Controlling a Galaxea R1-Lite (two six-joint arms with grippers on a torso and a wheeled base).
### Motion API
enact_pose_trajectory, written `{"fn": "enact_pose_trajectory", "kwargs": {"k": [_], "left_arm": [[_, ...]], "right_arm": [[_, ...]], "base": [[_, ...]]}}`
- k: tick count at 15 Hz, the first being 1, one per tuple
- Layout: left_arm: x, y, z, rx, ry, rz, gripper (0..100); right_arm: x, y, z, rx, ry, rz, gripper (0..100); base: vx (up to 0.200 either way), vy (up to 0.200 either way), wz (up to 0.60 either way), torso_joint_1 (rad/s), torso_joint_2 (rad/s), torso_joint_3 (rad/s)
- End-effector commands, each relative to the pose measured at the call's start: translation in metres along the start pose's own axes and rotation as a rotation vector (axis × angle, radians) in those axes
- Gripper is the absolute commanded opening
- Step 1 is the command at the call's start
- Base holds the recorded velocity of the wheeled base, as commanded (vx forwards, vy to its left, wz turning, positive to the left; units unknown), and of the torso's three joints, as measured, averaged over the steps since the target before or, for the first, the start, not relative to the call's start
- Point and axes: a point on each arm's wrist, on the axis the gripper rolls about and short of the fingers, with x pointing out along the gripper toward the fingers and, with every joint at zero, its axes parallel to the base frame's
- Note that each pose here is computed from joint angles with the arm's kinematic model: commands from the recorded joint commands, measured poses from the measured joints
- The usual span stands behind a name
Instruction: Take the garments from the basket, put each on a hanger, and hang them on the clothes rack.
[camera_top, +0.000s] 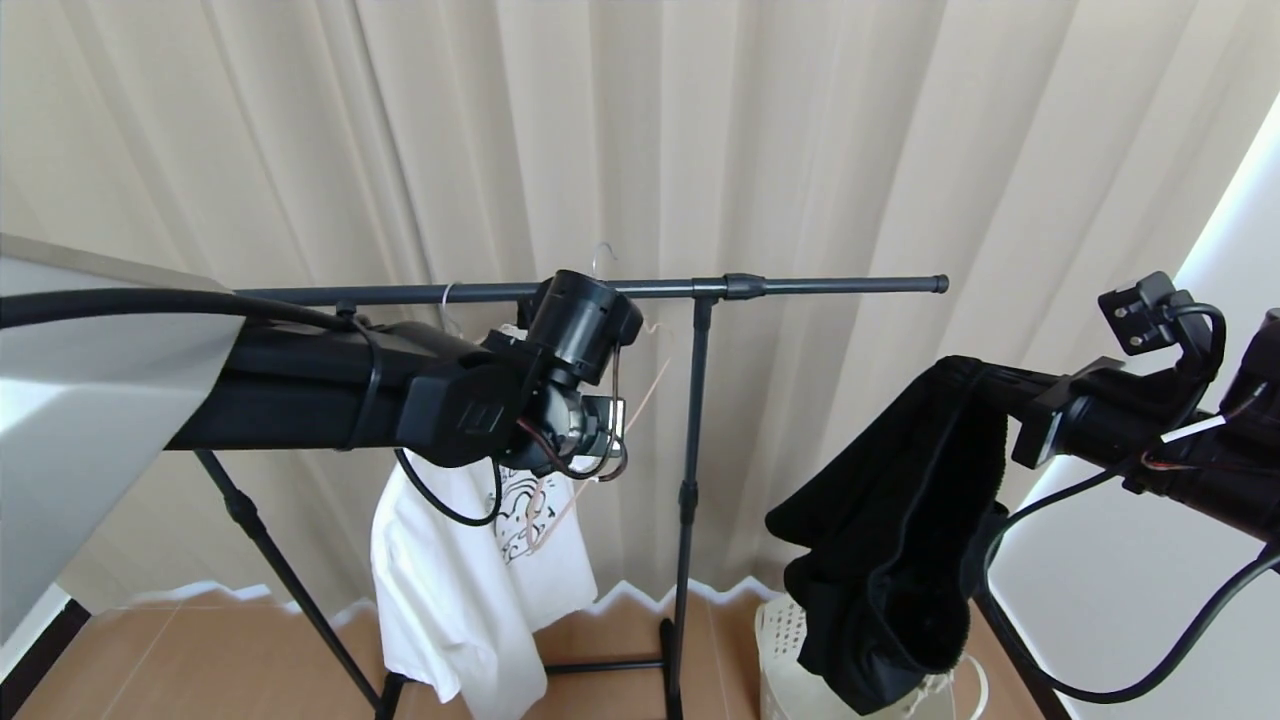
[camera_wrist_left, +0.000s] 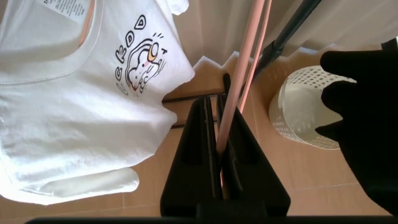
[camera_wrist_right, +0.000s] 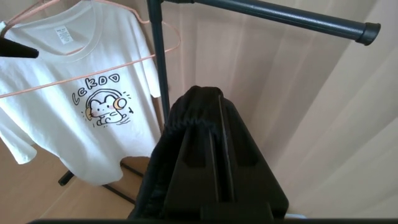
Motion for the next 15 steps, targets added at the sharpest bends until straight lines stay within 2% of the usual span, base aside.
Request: {"fn": "enact_pose_trajectory", "kwargs": {"k": [1,4,8,10,12,13,14,15], "left_arm": [[-0.018,0.01,-0.005,-0.006,-0.025,-0.011,0],[-0.039,0.023,-0.027,0.005,-0.018,-0.019,0],[-0.074,0.039,-0.06,0.03,-0.024,-0.052,0],[-0.089,0.057,-0.091,0.076,-0.064,-0.073,0],[-0.096,0.068,-0.107,0.09,-0.142,-0.108,0],[-0.099,0.075,-0.121,0.125,-0.207,-0.145,0],[-0.101,0.085,-0.134,0.151,-0.24,-0.176,0],[-0.103,0.09,-0.143,0.157,-0.24,-0.208,0]], "right_arm": [[0.0,0.001,0.0,-0.001,-0.001,0.004,0],[0.002,0.008,0.001,-0.004,0.0,0.013,0],[0.011,0.036,0.003,-0.017,-0.003,0.01,0],[0.018,0.056,0.008,-0.028,-0.013,-0.073,0],[0.02,0.067,0.009,-0.034,-0.015,-0.105,0],[0.022,0.076,0.011,-0.041,-0.019,-0.141,0],[0.027,0.085,0.012,-0.044,-0.023,-0.192,0],[0.032,0.091,0.012,-0.045,-0.022,-0.224,0]], "base": [[0.0,0.0,0.0,0.0,0.0,0.0],[0.0,0.0,0.0,0.0,0.0,0.0],[0.0,0.0,0.0,0.0,0.0,0.0],[0.0,0.0,0.0,0.0,0.0,0.0],[0.0,0.0,0.0,0.0,0.0,0.0],[0.0,0.0,0.0,0.0,0.0,0.0],[0.0,0.0,0.0,0.0,0.0,0.0],[0.0,0.0,0.0,0.0,0.0,0.0]]}}
